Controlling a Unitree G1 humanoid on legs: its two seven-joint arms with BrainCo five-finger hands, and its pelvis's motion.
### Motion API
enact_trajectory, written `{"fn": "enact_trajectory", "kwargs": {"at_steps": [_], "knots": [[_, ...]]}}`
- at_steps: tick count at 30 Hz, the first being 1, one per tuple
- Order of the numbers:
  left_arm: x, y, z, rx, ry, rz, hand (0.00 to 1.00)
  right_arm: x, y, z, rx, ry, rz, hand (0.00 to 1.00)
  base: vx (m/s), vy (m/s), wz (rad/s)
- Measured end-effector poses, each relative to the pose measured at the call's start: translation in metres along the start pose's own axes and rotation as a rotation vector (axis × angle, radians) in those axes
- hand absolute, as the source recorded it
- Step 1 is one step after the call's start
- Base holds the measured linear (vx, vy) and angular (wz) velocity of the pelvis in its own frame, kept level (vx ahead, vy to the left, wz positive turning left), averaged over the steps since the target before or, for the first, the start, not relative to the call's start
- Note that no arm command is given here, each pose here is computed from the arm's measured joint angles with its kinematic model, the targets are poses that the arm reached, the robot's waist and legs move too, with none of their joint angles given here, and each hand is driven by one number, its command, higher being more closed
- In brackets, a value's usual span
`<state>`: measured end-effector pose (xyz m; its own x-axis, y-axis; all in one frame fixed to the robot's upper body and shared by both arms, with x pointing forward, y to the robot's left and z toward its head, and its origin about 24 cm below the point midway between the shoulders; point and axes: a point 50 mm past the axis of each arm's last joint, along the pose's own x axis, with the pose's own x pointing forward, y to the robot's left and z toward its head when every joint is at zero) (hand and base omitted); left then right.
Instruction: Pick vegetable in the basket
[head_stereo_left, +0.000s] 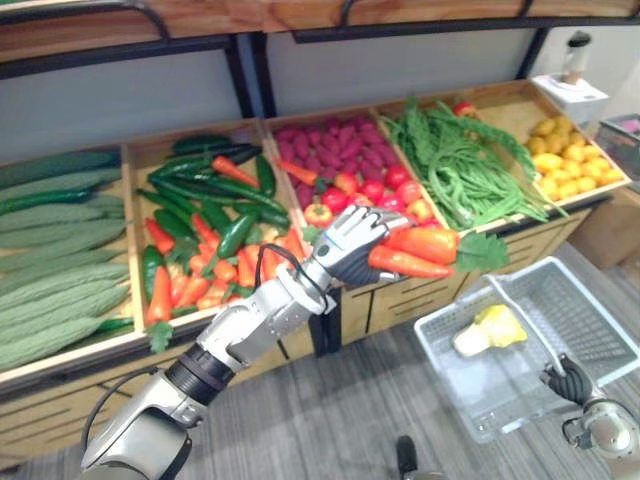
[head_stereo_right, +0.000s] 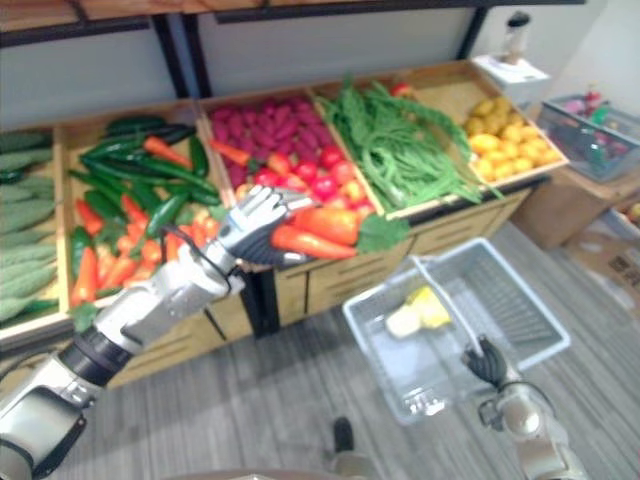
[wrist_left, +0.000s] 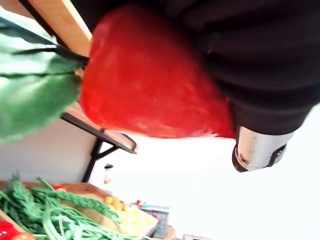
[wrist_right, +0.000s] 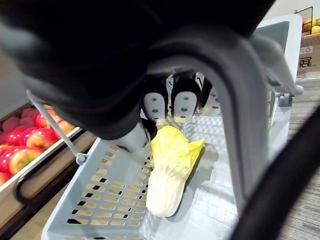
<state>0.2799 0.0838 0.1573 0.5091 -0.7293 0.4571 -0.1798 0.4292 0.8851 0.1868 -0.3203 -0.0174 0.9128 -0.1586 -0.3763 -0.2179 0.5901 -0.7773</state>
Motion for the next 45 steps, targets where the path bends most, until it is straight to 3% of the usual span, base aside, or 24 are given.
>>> {"fn": "enact_trajectory", "kwargs": {"at_steps": [12,15,22,33,45], "knots": [[-0.008,-0.027,0.02,-0.117,-0.065,-0.132,1.0,0.006,-0.008,0.035,-0.229,-0.198,0.172,1.0,-0.01,-0.006,-0.26],[-0.011,-0.034,0.026,-0.144,-0.089,-0.173,1.0,0.011,-0.017,0.049,-0.275,-0.254,0.165,1.0,-0.03,0.009,-0.24],[-0.014,-0.04,0.059,-0.351,-0.215,-0.209,1.0,0.012,-0.047,0.083,-0.397,-0.408,0.131,1.0,-0.02,0.009,-0.4],[-0.025,-0.043,0.083,-0.453,-0.304,-0.275,1.0,0.005,-0.061,0.111,-0.496,-0.549,0.151,1.0,-0.04,0.007,-0.18],[-0.03,-0.043,0.091,-0.495,-0.336,-0.317,1.0,-0.002,-0.08,0.128,-0.35,-0.61,0.155,1.0,-0.05,-0.012,-0.1]]}}
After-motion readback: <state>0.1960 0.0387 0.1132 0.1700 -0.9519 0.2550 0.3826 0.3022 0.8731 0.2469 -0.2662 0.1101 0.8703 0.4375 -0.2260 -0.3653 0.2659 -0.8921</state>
